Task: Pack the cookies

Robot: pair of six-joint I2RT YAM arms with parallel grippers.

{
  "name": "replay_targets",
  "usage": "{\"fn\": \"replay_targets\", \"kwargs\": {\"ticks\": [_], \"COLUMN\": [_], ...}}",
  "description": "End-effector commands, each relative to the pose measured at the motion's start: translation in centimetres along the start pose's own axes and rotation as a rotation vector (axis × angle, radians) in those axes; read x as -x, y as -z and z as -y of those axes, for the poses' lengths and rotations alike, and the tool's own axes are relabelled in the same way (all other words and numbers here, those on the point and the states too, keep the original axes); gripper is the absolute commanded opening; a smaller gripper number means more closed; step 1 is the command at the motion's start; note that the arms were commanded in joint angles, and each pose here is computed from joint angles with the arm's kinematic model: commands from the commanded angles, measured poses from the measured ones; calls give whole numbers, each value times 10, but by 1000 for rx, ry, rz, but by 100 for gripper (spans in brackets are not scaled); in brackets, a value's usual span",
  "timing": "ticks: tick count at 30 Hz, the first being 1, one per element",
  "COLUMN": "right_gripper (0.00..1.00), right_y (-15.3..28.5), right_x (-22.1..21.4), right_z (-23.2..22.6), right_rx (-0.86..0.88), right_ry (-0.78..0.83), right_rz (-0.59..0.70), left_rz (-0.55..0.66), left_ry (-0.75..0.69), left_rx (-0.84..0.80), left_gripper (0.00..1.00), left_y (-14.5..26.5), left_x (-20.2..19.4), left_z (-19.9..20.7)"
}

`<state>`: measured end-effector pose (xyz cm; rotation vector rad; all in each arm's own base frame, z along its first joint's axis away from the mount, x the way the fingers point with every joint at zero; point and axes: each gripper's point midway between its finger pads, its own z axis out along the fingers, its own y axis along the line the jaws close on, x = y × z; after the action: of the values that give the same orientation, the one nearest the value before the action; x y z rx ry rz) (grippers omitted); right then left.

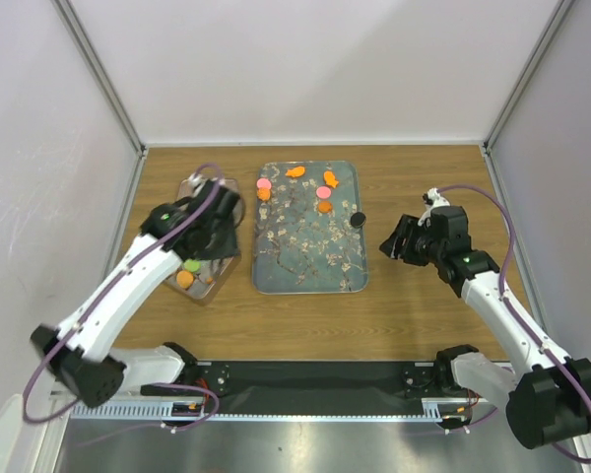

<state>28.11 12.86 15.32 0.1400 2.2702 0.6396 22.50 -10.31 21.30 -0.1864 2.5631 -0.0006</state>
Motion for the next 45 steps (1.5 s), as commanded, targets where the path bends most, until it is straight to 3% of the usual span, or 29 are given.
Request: {"fn": "replay_targets", "kwargs": {"ticks": [1, 7, 13, 21, 25, 30, 45], "right_gripper": [57, 59, 59, 61, 61, 62, 62], "right_y": [2, 39, 72, 125, 137, 144, 153], "right_x": [32, 97, 146, 177, 174, 171, 163], "right_z": [4, 29, 11, -14, -18, -17, -19], "right_rx": [-57, -189, -176, -160, -159, -174, -172], "right_ry": [-13, -103, -153, -144, -143, -138, -138], "right_rz": [46, 179, 280, 408, 421, 424, 425], "left_rz": [138, 160, 177, 164, 176, 153, 192], "left_ry": [-21, -216, -452, -620, -655, -679, -734], "left_rx": [-116, -309, -501, -706, -745, -713, -645], "left_gripper": [49, 49, 50, 50, 53, 53, 61], "left_y": [12, 6, -1, -14, -20, -57, -113], "left_x": [45, 39, -12, -90, -107, -134, -154], "left_z": [60, 188, 311, 413, 436, 446, 457]}}
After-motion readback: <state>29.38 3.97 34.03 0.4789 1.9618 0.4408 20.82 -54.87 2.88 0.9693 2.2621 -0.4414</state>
